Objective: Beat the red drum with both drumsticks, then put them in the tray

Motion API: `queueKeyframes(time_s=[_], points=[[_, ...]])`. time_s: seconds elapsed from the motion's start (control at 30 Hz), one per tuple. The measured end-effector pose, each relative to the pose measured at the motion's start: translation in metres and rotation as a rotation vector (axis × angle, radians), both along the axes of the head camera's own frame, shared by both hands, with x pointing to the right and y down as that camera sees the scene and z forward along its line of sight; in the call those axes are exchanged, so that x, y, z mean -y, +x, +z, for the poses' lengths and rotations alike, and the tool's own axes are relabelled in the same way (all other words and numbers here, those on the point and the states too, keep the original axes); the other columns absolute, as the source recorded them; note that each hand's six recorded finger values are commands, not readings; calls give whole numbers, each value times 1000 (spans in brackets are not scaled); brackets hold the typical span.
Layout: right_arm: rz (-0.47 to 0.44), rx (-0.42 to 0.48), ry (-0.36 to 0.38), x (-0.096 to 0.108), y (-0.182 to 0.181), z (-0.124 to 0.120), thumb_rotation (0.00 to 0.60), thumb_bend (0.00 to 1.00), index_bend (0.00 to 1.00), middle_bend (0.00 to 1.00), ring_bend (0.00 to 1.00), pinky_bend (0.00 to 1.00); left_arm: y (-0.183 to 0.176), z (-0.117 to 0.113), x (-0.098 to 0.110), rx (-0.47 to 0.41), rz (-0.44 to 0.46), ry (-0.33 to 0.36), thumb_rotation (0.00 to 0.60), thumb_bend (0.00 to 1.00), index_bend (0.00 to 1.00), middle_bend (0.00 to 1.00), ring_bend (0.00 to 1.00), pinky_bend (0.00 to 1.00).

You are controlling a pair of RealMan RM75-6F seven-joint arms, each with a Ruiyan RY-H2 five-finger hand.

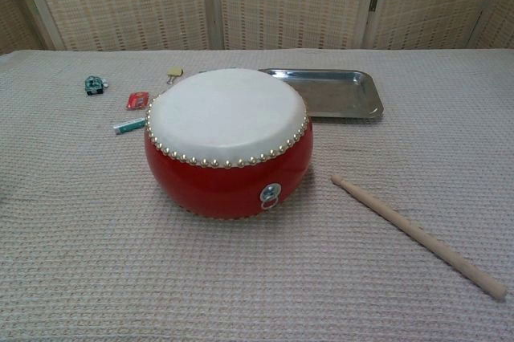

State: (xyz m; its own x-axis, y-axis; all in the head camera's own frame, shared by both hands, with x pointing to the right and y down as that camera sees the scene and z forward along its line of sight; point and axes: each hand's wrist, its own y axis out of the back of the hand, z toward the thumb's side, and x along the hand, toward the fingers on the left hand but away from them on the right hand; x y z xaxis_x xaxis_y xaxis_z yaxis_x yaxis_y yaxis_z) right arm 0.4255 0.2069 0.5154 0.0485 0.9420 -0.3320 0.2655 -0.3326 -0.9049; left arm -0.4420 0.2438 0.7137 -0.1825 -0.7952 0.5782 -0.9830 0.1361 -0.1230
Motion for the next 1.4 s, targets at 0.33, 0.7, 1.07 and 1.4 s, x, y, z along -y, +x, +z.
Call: queueKeyframes(time_s=[0.33,0.7,1.07,1.4], points=[[1,-1,7,0,0,-2,600,20,95,186,87,236,-1,-5,-11,1,33,22,576,455,745,868,789,774],[0,3,5,-1,-2,-2,600,20,94,186,87,236,3,6,-34,-8,44,-3,572,455,760,873,789,774],[6,4,10,-2,-1,-4,600,19,94,186,87,236,7,18,-42,-4,55,-16,600,454,826,947,859,843],[6,7,15,-3,-2,-6,600,20,94,186,87,236,11,25,-43,-1,87,-3,600,521,931,1000,972,1000]])
